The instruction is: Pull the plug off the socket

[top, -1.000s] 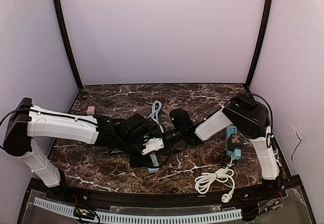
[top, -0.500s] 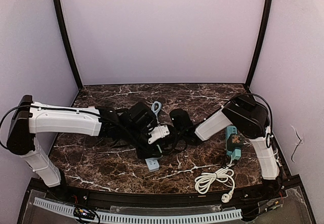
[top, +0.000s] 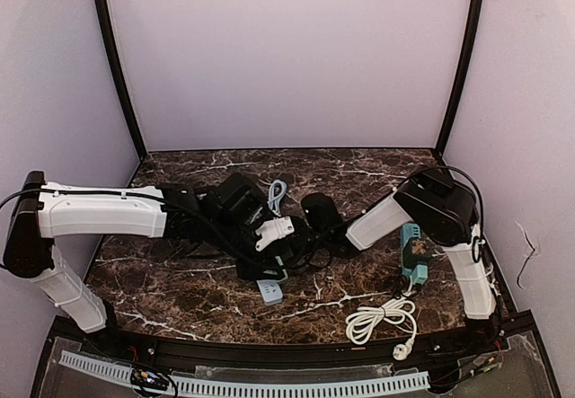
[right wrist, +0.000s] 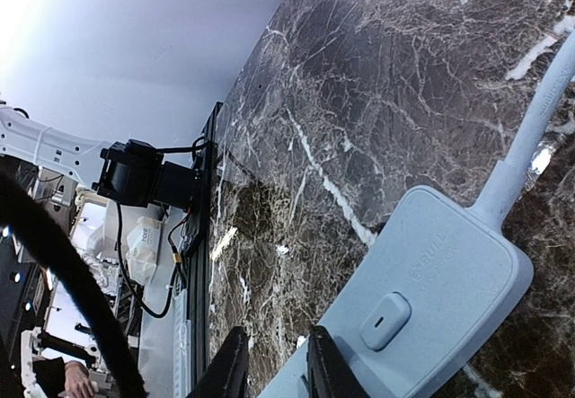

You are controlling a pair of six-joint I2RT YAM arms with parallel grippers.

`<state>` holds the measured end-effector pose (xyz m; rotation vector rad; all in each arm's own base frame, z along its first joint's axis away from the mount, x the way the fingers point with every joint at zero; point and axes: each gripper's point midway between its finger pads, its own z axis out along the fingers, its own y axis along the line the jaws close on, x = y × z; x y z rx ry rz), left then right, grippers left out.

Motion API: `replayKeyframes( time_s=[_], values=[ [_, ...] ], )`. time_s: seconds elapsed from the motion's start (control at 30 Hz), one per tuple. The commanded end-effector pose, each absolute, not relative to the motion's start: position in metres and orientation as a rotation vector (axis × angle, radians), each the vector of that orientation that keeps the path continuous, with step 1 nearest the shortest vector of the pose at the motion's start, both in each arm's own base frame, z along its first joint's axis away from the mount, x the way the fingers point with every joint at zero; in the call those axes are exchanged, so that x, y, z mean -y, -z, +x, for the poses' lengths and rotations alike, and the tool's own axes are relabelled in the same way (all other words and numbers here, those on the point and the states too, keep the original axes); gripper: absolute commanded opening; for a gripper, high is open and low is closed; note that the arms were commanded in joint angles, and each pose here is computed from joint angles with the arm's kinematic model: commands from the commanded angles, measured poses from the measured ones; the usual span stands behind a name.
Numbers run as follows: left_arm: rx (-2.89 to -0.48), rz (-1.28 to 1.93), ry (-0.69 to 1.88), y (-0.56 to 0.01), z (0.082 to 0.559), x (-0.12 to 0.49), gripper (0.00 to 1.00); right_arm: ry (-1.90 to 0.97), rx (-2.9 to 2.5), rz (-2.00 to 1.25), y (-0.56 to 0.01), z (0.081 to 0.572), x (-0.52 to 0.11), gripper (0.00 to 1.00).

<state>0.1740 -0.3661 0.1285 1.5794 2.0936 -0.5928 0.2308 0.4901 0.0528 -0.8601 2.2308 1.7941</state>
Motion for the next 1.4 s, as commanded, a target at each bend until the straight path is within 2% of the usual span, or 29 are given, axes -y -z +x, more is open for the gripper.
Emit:
replayKeyframes(
  time_s=[0.0,0.27,0.4,0.47,0.77,1.07,1.37],
  values=[
    [-2.103,1.576,0.588,-0.146,0.169,0.354,0.18,-1.685,-2.477,-0.767,0.004,0.217,-0.471,0.25],
    [-2.096,1.419,0.649,-0.178,0.179,0.342,0.18,-1.745,-2.299,-0.832,-0.067,0.230,-0.491,0.42],
    [-2.068,1.355,0.655,-0.193,0.186,0.339,0.18,-1.737,-2.202,-0.874,-0.110,0.239,-0.497,0.59],
    [-2.059,1.315,0.661,-0.200,0.190,0.336,0.18,-1.721,-2.160,-0.876,-0.131,0.246,-0.496,0.64],
    [-2.041,1.116,0.634,-0.228,0.208,0.313,0.19,-1.627,-2.059,-0.806,-0.187,0.277,-0.453,0.65],
    [-2.070,0.798,0.631,-0.252,0.236,0.303,0.24,-1.414,-2.040,-0.863,-0.188,0.258,-0.435,0.65],
    [-2.069,0.842,0.718,-0.250,0.235,0.324,0.23,-1.345,-2.057,-0.889,-0.181,0.255,-0.444,0.63]
  ],
)
